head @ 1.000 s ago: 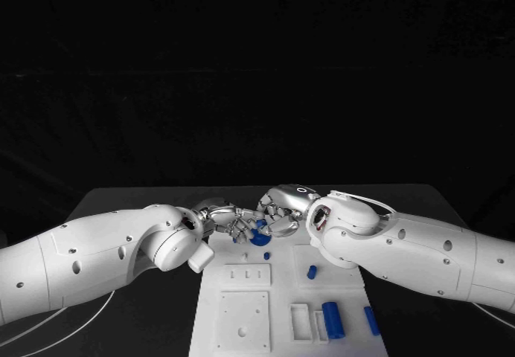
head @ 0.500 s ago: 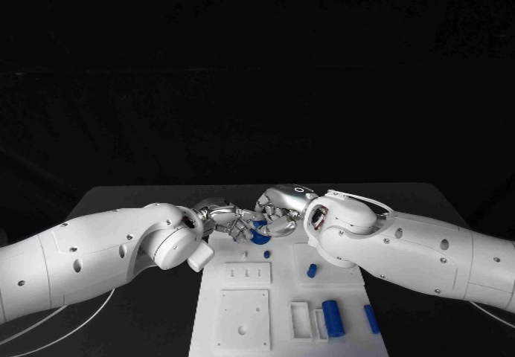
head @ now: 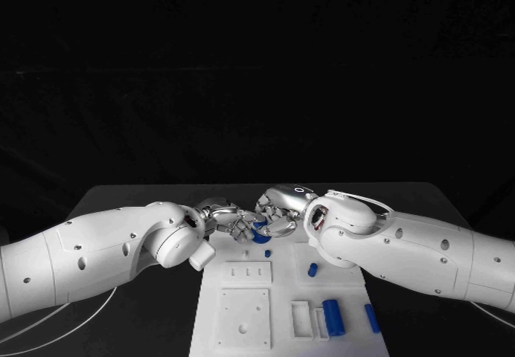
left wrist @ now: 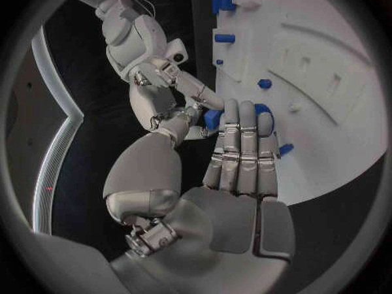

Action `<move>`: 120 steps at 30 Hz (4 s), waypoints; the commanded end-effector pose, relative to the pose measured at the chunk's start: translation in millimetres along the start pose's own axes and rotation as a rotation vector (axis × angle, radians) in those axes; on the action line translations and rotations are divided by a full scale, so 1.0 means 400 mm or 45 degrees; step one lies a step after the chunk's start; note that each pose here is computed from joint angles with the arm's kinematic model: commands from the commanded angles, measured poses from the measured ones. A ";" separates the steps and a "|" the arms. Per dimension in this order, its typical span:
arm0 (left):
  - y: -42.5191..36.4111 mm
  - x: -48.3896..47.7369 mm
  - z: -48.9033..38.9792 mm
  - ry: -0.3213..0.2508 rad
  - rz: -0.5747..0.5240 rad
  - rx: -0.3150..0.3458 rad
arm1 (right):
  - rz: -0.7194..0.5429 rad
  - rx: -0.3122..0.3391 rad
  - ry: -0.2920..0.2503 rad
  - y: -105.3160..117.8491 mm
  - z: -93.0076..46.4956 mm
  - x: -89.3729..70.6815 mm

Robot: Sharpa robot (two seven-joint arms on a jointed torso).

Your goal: Assemble the parts on the task board

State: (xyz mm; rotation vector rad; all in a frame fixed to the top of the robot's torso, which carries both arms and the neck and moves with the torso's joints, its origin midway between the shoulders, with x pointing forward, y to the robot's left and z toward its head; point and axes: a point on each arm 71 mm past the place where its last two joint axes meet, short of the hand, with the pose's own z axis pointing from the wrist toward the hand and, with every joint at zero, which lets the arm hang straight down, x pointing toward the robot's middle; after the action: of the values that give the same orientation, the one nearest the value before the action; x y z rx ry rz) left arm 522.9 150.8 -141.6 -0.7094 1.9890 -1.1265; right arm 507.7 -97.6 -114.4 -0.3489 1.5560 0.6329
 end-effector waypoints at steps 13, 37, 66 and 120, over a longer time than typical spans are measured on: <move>-0.005 -0.010 0.005 0.013 0.012 0.023 | -0.010 -0.017 0.034 0.006 -0.001 0.015; 0.002 -0.001 -0.002 0.051 0.072 0.004 | -0.007 0.007 0.027 -0.012 0.000 0.016; 0.017 -0.037 -0.010 -0.026 0.084 -0.007 | 0.157 0.118 -0.136 -0.121 -0.040 -0.017; 0.098 0.080 -0.042 0.048 0.719 -0.205 | 0.893 0.417 -0.507 -0.401 -0.072 -0.110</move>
State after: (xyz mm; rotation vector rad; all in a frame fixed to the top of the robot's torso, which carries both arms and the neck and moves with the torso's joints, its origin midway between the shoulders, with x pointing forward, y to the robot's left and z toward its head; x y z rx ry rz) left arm 486.5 154.3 -179.7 -0.2118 2.1342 -0.6701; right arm 581.4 -252.2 -102.1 0.5753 1.3514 0.8772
